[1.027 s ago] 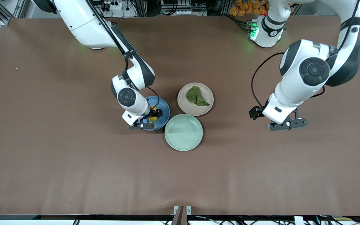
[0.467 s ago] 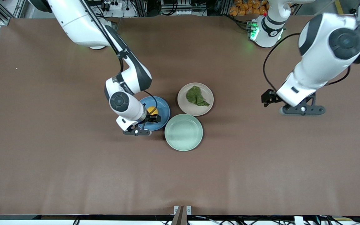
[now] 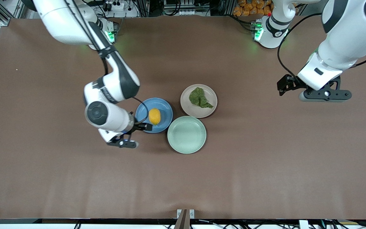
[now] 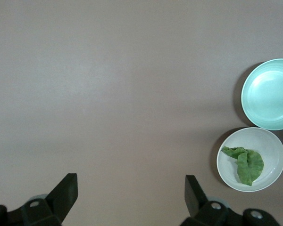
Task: Place lemon and lettuce in plates
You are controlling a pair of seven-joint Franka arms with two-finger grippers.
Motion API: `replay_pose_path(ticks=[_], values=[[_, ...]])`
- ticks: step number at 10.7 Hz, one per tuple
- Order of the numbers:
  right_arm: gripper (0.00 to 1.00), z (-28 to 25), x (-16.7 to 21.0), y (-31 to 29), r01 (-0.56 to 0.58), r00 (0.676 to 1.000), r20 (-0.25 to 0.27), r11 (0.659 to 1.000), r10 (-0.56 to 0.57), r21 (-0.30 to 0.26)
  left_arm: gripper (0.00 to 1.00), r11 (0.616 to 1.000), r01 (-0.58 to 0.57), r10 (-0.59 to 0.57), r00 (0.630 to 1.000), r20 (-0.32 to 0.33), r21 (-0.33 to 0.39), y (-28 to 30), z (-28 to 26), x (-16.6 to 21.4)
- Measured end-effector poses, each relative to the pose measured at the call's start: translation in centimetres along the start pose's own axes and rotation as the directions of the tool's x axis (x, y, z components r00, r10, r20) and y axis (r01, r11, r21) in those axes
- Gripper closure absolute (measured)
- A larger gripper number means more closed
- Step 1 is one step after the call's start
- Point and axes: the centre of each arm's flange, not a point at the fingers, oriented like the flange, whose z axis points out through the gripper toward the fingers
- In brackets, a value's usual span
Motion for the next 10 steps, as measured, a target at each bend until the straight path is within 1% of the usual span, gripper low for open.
replay_pose_path(ticks=[3, 4, 6, 7, 8, 10], values=[[0.00, -3.4, 2.6, 5.9, 0.076, 0.996, 0.049, 0.997, -0.075, -0.010, 0.00, 1.000, 0.007, -0.007, 1.000, 0.003, 0.002, -0.4, -1.5, -0.3], [0.00, -4.4, 3.2, 7.8, 0.112, 0.992, 0.061, 0.993, -0.110, -0.024, 0.00, 1.000, 0.005, -0.005, 1.000, 0.003, 0.002, -0.4, -1.6, -0.3], [0.00, -5.7, 4.2, 11.6, 0.197, 0.978, 0.082, 0.977, -0.190, -0.084, 0.00, 1.000, -0.009, 0.009, 1.000, 0.013, 0.004, -0.4, -2.0, -0.4], [0.00, -6.3, 4.6, 12.9, 0.217, 0.975, 0.083, 0.970, -0.208, -0.114, 0.00, 1.000, -0.017, 0.016, 1.000, 0.026, 0.007, -0.5, -2.4, -0.6], [0.00, -7.5, 4.9, 14.0, 0.216, 0.976, 0.067, 0.967, -0.209, -0.132, 0.00, 1.000, -0.021, 0.021, 0.999, 0.036, 0.008, -0.5, -2.6, -0.8], [0.00, -11.5, 4.6, 16.6, 0.188, 0.982, 0.025, 0.972, -0.187, -0.138, 0.00, 1.000, -0.016, 0.016, 1.000, 0.025, 0.006, -0.9, -3.4, -0.7]])
